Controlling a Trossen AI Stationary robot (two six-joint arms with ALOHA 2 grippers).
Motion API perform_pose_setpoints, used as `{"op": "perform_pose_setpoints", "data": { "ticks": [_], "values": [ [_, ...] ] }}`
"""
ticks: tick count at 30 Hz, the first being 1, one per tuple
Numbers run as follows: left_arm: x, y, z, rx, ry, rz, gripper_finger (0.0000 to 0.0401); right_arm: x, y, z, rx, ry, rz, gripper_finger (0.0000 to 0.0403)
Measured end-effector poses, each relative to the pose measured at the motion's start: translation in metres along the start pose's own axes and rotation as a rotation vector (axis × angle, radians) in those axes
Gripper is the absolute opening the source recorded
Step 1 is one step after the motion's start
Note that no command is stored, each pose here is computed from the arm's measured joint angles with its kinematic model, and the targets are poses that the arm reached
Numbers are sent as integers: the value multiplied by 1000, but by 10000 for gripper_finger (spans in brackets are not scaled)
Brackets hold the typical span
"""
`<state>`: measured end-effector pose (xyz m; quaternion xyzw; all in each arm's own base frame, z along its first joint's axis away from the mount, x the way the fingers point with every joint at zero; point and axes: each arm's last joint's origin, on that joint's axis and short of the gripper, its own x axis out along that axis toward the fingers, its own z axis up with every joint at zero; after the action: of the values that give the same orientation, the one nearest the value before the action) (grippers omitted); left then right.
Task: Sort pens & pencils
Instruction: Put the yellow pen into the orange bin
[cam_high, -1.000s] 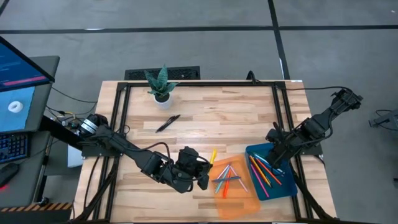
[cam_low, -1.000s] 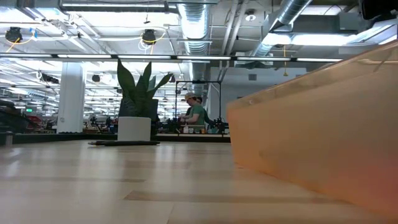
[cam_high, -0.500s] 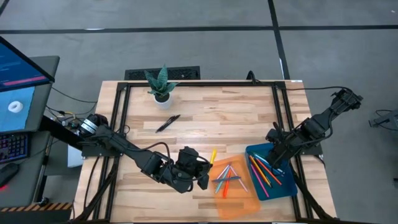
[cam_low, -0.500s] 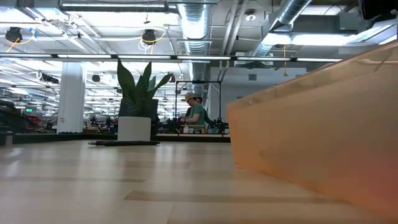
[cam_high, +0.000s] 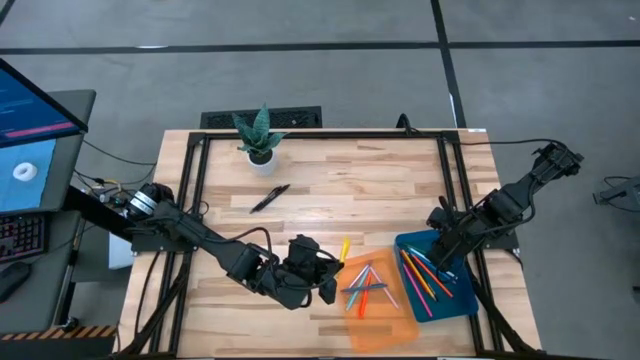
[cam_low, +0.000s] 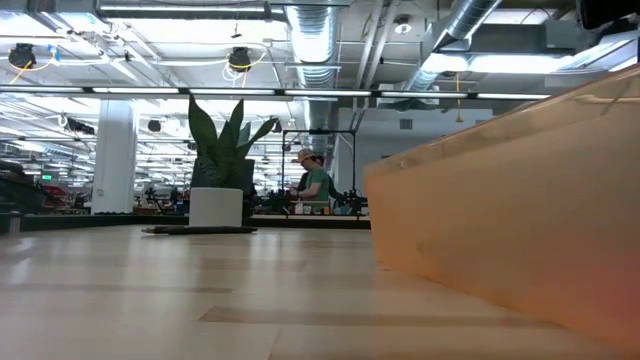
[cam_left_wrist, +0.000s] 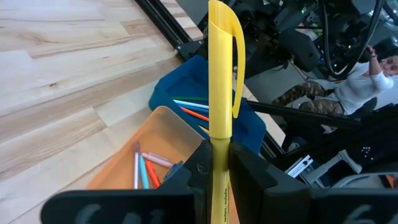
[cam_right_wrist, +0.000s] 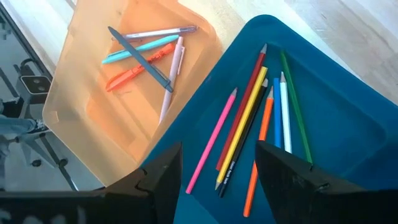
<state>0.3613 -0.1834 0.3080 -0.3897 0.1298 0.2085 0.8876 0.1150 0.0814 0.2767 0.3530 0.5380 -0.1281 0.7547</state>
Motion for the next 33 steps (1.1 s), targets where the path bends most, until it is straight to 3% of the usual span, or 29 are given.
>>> {"op": "perform_pose_setpoints", "data": {
  "ticks": [33],
  "values": [
    [1, 0, 1, -15, -17, 8, 24, 0, 0, 0, -27, 4, 1, 221]
  ]
}}
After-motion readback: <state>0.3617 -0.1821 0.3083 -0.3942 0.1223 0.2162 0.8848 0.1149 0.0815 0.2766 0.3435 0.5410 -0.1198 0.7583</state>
